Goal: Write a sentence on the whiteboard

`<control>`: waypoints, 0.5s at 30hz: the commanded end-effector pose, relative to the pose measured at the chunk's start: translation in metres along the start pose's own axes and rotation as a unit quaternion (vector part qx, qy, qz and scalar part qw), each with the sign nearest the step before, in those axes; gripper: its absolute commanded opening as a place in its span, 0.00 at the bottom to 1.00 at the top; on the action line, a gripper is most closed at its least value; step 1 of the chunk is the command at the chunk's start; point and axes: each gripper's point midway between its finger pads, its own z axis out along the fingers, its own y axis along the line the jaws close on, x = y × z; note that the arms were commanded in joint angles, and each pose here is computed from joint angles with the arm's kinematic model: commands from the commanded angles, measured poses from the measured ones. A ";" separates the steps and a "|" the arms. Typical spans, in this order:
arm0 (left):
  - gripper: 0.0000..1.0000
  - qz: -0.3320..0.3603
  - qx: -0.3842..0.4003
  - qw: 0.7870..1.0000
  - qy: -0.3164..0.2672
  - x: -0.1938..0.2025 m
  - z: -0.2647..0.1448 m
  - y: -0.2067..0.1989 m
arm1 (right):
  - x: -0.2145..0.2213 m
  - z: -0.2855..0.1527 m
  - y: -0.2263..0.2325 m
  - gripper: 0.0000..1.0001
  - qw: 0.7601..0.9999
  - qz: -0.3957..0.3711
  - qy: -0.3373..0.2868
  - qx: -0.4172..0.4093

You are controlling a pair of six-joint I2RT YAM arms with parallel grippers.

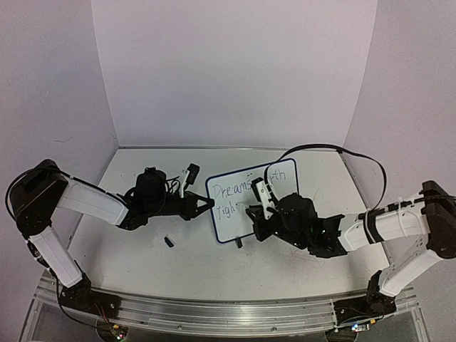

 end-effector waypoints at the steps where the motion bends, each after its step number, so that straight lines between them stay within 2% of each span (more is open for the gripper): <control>1: 0.00 0.015 -0.018 1.000 -0.016 -0.011 -0.006 0.002 | -0.018 -0.006 -0.003 0.00 0.999 0.005 -0.033 0.003; 15: 0.00 0.015 -0.017 1.000 -0.017 -0.012 -0.006 0.002 | -0.019 -0.005 -0.015 0.00 0.999 0.010 -0.035 0.037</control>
